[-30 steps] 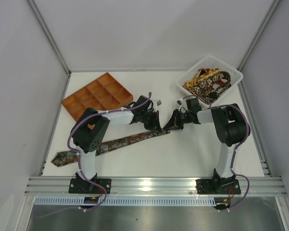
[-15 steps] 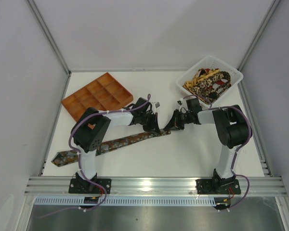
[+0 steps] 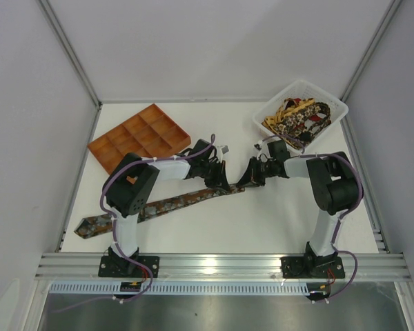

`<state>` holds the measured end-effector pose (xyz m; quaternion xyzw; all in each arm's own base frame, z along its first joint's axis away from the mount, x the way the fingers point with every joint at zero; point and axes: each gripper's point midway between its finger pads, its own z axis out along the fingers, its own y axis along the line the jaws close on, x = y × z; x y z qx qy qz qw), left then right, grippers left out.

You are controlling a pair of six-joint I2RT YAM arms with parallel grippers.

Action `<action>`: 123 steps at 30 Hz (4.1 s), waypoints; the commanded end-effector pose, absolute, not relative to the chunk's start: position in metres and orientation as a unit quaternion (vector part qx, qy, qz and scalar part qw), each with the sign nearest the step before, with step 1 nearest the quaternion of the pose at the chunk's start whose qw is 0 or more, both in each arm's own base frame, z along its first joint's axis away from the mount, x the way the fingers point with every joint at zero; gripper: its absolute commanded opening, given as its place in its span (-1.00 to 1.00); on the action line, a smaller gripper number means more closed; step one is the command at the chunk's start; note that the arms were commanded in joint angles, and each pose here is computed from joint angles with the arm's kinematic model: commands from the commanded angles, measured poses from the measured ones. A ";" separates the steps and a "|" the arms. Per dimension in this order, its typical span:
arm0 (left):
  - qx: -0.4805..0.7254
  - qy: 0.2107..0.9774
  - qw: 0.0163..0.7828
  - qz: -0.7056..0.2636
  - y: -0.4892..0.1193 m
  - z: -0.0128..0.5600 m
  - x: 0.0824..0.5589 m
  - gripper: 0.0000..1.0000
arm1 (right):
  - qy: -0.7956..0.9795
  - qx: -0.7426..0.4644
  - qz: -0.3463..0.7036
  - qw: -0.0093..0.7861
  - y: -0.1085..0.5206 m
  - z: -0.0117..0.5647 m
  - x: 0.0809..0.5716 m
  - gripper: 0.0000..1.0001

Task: Roll the ties
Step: Roll the tie

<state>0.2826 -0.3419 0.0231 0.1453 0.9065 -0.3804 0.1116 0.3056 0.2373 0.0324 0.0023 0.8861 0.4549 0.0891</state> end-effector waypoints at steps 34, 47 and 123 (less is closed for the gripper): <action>0.134 0.920 0.064 -0.364 -0.330 -0.013 0.282 -0.99 | 0.886 -0.061 0.452 0.088 0.219 0.009 0.294 0.18; 0.134 0.917 0.061 -0.370 -0.331 -0.013 0.279 -0.99 | 0.876 -0.062 0.473 0.068 0.236 0.006 0.291 -0.03; 0.120 0.881 0.093 -0.448 -0.354 0.035 0.293 -0.88 | 0.897 -0.039 0.435 0.063 0.227 0.008 0.284 -1.00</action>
